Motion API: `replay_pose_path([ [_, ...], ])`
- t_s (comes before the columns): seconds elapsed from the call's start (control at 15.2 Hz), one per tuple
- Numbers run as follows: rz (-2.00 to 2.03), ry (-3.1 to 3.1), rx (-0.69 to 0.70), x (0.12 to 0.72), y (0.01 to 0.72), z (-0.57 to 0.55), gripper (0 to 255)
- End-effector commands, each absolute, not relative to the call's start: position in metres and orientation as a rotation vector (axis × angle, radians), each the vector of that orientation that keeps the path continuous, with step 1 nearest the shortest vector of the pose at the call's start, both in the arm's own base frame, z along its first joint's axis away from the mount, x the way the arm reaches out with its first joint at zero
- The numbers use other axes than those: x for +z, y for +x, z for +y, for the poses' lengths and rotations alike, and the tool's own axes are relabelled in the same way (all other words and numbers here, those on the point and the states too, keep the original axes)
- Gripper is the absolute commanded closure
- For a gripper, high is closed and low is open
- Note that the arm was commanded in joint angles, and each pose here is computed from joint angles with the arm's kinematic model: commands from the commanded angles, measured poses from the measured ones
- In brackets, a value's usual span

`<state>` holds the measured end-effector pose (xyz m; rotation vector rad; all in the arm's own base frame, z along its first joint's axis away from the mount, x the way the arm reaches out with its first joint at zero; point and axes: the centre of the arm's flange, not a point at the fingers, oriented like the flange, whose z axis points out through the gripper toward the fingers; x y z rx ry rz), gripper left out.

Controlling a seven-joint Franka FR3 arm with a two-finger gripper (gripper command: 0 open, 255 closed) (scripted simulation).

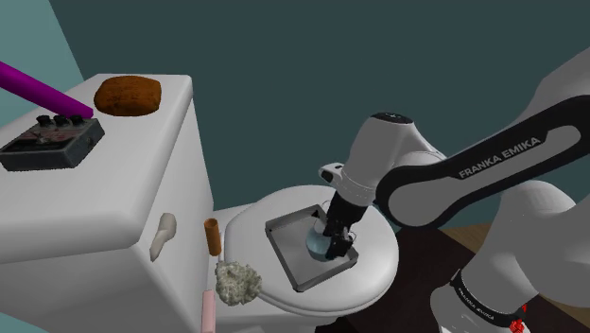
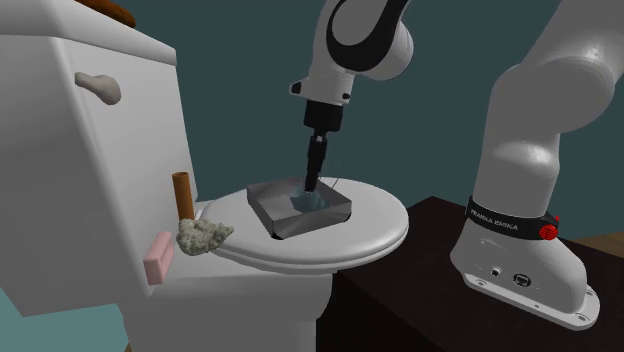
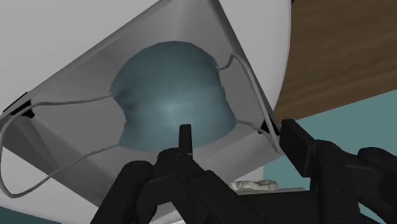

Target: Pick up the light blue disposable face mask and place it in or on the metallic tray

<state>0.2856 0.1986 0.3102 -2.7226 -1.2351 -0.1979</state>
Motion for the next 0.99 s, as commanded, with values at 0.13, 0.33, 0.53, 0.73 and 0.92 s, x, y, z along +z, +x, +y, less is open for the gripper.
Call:
replay_pose_path([
  [0.13, -1.234, -2.724, -0.194, 0.309, 0.285, 0.199, 0],
  [0.33, -1.234, -2.724, -0.194, 0.336, 0.285, 0.192, 0],
  [0.53, -1.234, -2.724, -0.194, 0.359, 0.284, 0.188, 0],
  [0.73, -1.234, -2.724, -0.194, 0.359, 0.284, 0.188, 0],
  [0.92, -1.234, -2.724, -0.194, 0.359, 0.284, 0.188, 0],
])
